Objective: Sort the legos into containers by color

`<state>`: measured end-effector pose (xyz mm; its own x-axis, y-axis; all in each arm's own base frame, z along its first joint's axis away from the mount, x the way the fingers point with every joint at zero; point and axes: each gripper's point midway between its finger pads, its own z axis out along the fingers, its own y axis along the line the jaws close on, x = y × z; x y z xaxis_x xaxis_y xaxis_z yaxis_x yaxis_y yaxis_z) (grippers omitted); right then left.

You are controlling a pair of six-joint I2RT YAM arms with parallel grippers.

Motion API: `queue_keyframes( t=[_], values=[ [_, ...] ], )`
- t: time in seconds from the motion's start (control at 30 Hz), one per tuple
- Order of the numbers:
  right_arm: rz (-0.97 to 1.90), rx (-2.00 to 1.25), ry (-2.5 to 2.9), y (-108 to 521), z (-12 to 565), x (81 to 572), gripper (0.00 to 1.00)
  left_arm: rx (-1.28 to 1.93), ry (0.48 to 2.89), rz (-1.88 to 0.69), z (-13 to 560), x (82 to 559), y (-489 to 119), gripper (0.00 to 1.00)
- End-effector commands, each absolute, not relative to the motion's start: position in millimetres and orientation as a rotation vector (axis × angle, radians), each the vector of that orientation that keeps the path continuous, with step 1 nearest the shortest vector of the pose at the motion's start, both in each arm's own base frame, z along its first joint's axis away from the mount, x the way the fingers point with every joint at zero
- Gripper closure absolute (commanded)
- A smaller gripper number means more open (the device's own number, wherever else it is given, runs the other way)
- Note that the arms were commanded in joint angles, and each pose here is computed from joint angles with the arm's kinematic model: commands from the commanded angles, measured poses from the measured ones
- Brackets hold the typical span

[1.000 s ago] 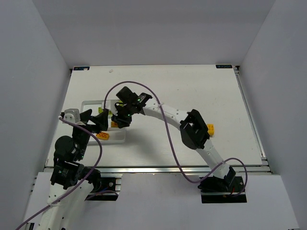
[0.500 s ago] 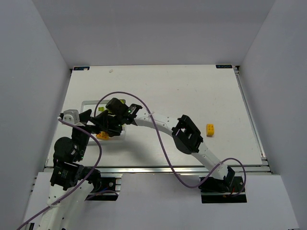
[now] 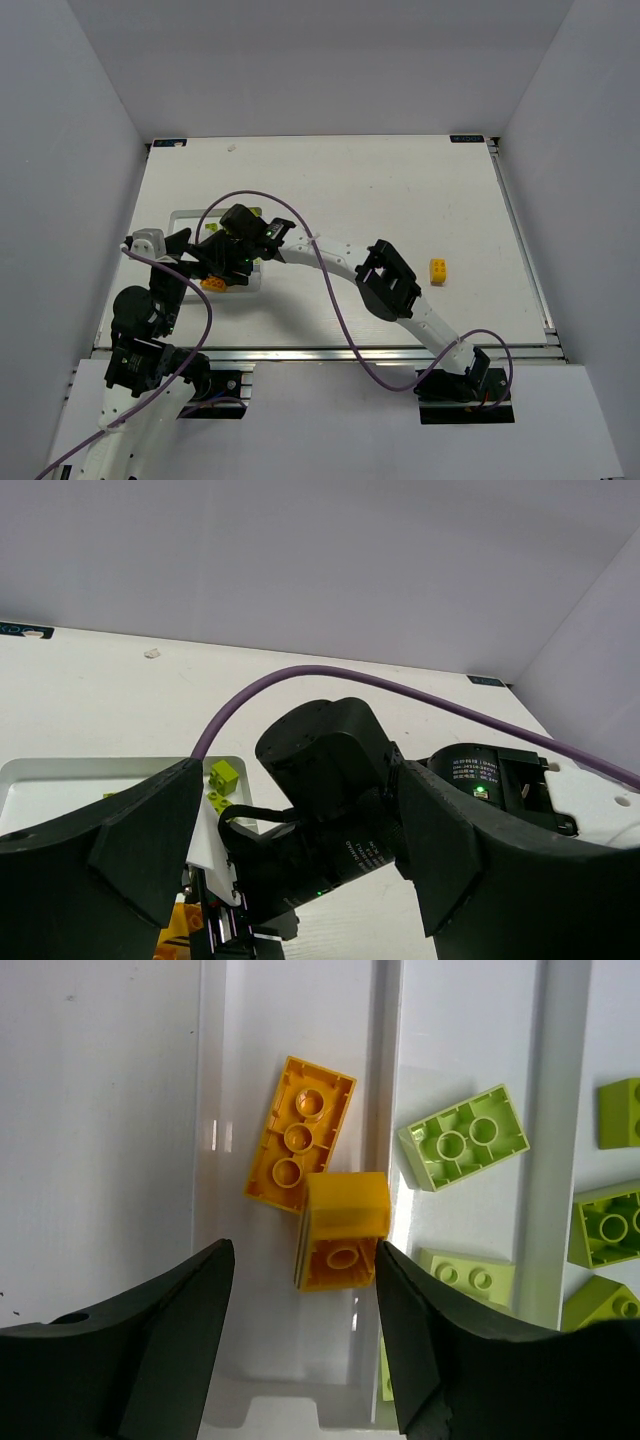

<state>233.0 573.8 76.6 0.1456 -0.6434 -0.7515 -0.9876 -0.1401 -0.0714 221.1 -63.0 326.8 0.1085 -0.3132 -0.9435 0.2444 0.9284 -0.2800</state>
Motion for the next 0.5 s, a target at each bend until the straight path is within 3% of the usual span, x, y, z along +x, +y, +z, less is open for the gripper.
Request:
queue_keyframes(
  t=[0.0,0.2,0.27,0.33,0.37,0.4,0.47],
  values=[
    [0.788,-1.777,1.495,581.3,119.0,237.4,0.35,-0.056,1.393,-0.41,326.8,220.2,-62.4,0.12],
    [0.72,-1.653,1.574,543.3,164.7,254.9,0.39,-0.052,1.387,-0.414,327.8,219.2,-63.0,0.11],
    [0.692,-1.582,1.707,507.6,154.7,271.5,0.42,-0.048,1.388,-0.417,327.4,218.9,-63.7,0.12],
    [0.718,-1.499,1.724,478.9,185.5,271.8,0.48,-0.041,1.387,-0.424,327.8,218.4,-65.3,0.12],
    [0.689,-1.476,1.823,447.0,160.9,278.4,0.51,-0.038,1.385,-0.426,328.2,218.3,-65.8,0.12],
    [0.676,-1.401,1.826,422.7,182.4,288.6,0.58,-0.036,1.384,-0.429,328.6,218.1,-66.3,0.12],
    [0.625,-1.304,1.973,372.3,160.2,297.5,0.69,-0.024,1.395,-0.436,326.0,219.4,-69.3,0.12]
  ],
)
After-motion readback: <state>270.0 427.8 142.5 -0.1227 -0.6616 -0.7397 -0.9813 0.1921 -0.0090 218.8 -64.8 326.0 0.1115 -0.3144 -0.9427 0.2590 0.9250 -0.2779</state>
